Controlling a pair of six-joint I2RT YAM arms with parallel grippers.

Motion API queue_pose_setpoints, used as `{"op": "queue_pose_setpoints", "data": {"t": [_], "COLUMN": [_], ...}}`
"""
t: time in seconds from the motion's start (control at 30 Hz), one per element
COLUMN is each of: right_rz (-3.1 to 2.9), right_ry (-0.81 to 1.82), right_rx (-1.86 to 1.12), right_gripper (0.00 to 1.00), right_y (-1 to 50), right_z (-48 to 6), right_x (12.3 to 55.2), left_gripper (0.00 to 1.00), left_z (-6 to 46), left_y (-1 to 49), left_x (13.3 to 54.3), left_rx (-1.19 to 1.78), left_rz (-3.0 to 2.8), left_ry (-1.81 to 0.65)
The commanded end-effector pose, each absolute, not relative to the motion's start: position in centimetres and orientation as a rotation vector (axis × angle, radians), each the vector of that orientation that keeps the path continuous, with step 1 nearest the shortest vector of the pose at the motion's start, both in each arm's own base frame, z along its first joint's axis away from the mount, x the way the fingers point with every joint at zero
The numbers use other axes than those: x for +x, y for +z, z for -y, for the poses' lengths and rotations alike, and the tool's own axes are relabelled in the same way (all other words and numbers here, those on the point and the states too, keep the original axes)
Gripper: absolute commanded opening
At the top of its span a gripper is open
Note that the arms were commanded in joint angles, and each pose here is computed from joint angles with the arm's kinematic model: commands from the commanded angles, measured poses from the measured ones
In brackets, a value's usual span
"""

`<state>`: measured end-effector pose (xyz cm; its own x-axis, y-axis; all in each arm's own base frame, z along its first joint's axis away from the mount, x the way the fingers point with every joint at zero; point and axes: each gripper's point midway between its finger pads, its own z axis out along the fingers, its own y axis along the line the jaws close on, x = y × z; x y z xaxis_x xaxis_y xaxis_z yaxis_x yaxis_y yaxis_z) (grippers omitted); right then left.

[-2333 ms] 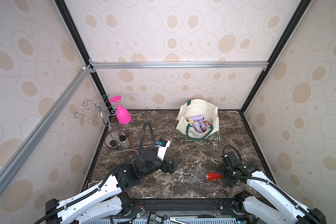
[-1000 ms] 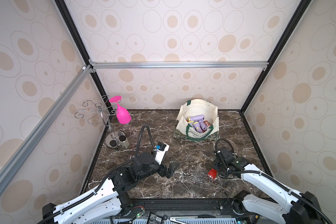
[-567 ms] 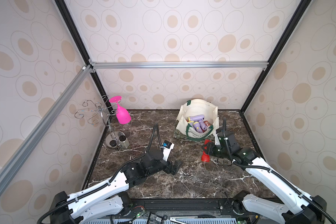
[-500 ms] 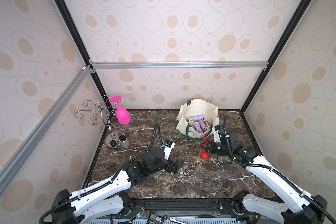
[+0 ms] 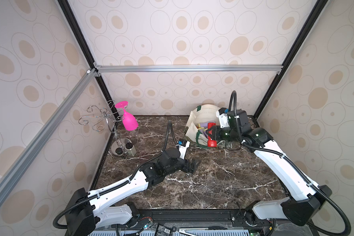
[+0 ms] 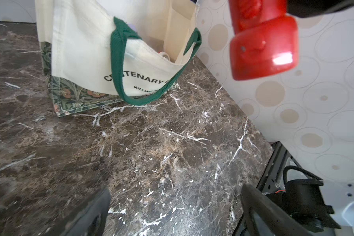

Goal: Put the flashlights into the tote bags
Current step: Pick up the flashlight from the center of the board, then place the flashlight in the canvas bag.

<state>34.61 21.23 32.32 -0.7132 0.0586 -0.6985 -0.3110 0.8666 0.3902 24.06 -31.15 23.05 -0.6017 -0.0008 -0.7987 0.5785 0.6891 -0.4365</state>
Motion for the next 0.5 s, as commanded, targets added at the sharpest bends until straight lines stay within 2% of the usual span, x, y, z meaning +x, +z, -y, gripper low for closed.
{"op": "queue_pose_setpoints", "data": {"t": [0.0,0.27,0.47], "right_rz": [-2.309,-2.400,-2.456], "right_ry": [0.614,0.532,0.483], "right_rx": [-0.176,-0.067,-0.110], "right_gripper": [0.00,0.00,0.00], "right_y": [32.7,30.5,27.8], "right_z": [-20.4,-18.2,-18.8], "right_x": [36.6,43.1,46.9], "left_gripper": [1.00,1.00,1.00], "left_z": [32.7,32.4,31.2], "left_y": [27.8,29.2,28.9], "left_x": [25.0,25.8,26.2], "left_rx": [0.371,0.296,0.223], "left_rz": [-1.940,-1.910,-1.908], "left_ry": [-1.039,-1.035,-1.011]}}
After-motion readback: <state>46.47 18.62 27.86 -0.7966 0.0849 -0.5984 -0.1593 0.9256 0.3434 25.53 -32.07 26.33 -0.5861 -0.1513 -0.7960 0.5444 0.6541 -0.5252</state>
